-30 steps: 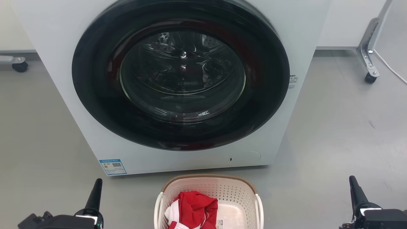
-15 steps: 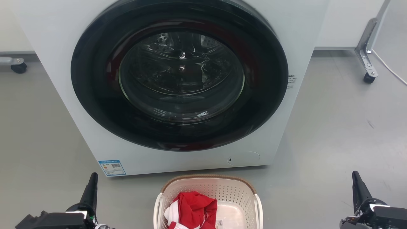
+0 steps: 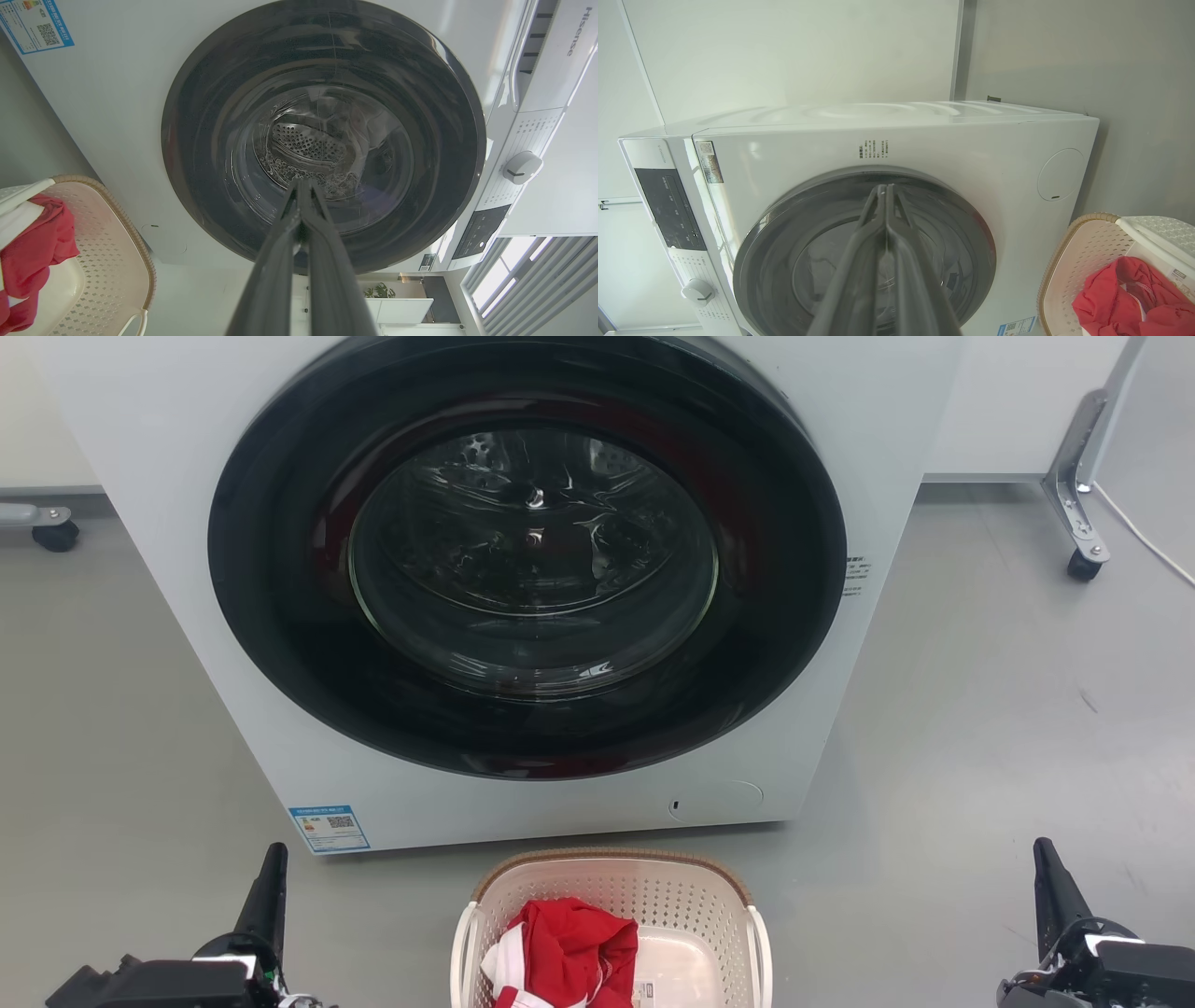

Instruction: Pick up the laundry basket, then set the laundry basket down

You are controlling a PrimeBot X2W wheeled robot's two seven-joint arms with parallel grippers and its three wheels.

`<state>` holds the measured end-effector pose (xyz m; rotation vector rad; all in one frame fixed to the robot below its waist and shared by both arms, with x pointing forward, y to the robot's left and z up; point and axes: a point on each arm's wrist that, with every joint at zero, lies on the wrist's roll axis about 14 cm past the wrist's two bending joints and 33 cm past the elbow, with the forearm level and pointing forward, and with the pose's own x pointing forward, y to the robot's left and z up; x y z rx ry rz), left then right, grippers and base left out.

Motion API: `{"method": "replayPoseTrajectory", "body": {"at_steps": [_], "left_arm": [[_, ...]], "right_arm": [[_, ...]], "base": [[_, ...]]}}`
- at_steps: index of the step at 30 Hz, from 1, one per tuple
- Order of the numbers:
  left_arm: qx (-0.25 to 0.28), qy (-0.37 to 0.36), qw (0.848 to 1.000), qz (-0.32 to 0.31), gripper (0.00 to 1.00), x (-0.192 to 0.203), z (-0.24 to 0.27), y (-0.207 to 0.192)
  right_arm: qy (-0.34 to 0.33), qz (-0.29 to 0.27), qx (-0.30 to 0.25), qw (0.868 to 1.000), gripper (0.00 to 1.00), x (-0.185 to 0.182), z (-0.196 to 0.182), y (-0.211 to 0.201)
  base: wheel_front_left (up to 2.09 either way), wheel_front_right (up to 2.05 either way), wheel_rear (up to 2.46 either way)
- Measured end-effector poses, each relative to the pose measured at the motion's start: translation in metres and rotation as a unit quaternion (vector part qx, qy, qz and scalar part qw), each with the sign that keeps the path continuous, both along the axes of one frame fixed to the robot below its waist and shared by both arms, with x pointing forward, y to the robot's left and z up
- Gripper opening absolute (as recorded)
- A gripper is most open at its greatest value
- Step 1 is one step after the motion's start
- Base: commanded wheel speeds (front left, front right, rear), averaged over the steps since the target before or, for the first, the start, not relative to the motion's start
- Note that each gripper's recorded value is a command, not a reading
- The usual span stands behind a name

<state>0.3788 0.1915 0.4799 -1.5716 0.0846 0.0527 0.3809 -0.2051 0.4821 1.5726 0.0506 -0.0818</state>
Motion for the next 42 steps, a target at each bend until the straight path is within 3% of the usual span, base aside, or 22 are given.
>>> {"method": "replayPoseTrajectory", "body": {"at_steps": [42], "left_arm": [[0.000, 0.001, 1.000, 0.000, 0.00, -0.0001, -0.0004, -0.0001]], "right_arm": [[0.000, 0.000, 0.000, 1.000, 0.00, 0.0000, 0.0000, 0.0001]], "base": [[0.00, 0.00, 0.00]]}}
